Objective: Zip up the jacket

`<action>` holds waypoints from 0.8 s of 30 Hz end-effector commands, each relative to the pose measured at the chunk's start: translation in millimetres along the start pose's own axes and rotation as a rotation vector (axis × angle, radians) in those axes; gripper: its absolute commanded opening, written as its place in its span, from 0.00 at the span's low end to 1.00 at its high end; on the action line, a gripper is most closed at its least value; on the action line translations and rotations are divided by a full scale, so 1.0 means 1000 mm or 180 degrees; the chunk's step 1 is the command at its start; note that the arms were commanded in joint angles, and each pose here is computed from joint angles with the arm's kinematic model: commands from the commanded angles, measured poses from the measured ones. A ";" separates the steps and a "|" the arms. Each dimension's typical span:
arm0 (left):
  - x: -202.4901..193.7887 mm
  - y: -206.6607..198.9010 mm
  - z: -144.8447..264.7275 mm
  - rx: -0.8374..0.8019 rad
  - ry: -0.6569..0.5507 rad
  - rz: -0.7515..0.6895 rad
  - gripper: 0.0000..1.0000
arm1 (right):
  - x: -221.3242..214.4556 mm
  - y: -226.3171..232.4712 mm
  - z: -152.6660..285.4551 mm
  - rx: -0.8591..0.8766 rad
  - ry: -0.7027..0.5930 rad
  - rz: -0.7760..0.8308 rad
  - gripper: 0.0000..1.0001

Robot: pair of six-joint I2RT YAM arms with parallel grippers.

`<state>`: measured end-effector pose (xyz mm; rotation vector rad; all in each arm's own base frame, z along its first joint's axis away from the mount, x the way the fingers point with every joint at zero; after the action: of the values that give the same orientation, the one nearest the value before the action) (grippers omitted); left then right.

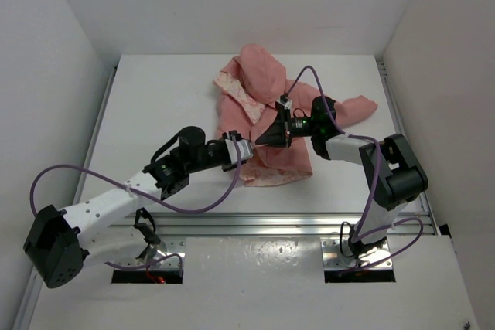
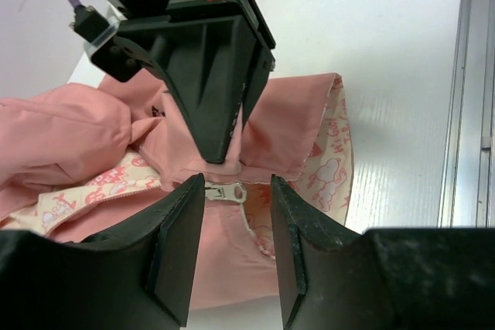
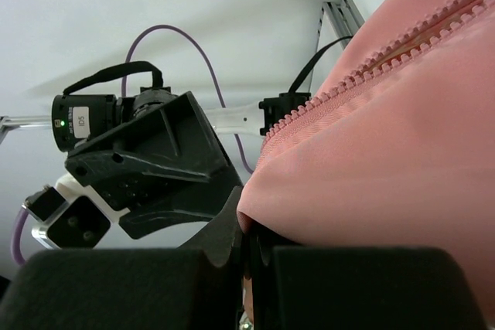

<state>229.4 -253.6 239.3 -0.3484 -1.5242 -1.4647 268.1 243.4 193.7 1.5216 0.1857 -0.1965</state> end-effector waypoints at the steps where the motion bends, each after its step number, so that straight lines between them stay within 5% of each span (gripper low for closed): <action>1: 0.004 -0.003 -0.006 -0.0088 -0.0061 -0.0070 0.45 | 0.000 0.009 -0.001 0.0093 0.0018 0.0182 0.00; 11: -0.010 0.013 -0.015 0.0269 0.0237 0.0019 0.44 | -0.001 0.012 -0.001 0.0117 0.0053 0.0178 0.00; 24: 0.009 0.024 -0.005 0.0347 -0.0041 0.0080 0.41 | -0.001 0.007 -0.001 0.0107 0.0046 0.0180 0.00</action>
<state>244.8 -254.3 221.2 -0.2753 -1.4635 -1.3955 269.9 244.1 195.3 1.5357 0.1915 -0.2001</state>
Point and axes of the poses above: each gripper's point midway between its finger pads, its own z axis back along the fingers, its own y axis along the line the jaws close on, x = y × z, the point moved 4 cm from there along z, back along the fingers, and after that the axes turned 15 degrees about -z, right-handed, at the moved point
